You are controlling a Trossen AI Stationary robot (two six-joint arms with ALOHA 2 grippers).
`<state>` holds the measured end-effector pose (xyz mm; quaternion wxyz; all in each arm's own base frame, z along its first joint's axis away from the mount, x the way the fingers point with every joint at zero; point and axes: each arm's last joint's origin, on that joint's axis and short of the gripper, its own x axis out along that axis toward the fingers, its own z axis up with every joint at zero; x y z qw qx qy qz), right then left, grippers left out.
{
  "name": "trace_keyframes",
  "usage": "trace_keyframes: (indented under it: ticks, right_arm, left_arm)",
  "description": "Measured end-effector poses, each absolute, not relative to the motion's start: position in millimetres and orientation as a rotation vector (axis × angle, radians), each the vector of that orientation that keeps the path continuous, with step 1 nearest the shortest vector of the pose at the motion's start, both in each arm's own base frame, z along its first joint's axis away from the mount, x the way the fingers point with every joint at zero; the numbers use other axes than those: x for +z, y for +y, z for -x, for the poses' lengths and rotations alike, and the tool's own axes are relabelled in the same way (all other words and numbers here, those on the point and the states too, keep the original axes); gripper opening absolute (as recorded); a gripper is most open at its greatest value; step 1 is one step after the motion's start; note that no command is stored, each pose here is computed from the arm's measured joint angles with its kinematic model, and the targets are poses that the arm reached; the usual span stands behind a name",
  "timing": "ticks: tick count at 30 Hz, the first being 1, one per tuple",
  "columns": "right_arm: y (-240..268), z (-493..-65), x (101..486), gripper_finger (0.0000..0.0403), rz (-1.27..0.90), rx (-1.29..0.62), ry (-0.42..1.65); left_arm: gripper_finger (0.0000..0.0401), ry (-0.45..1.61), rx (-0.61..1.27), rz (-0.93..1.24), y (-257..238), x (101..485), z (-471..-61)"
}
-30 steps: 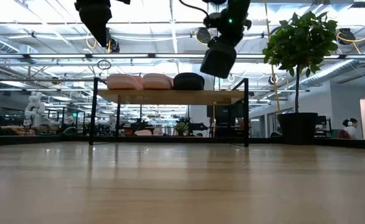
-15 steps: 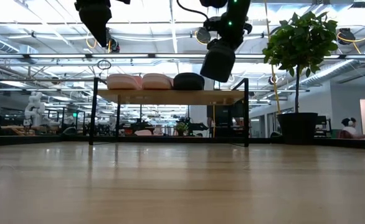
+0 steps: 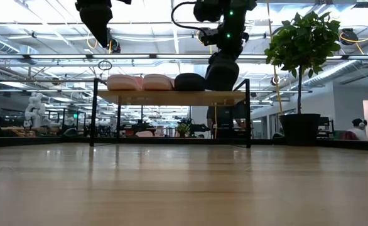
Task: Pick and place slides into the shelf
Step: Put the black slides on the shelf
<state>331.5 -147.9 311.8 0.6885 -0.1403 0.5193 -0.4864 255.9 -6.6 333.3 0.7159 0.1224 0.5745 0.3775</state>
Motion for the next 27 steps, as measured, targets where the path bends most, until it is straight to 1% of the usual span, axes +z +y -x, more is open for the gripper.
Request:
trace_keyframes:
  ticks: [27]
  right_arm:
    - [-146.9, -327.9, 311.0, 0.0, 0.342, -1.085, 1.209]
  left_arm:
    - [0.0088, 1.271, 0.837, -0.273, -6.6, 333.4, -255.9]
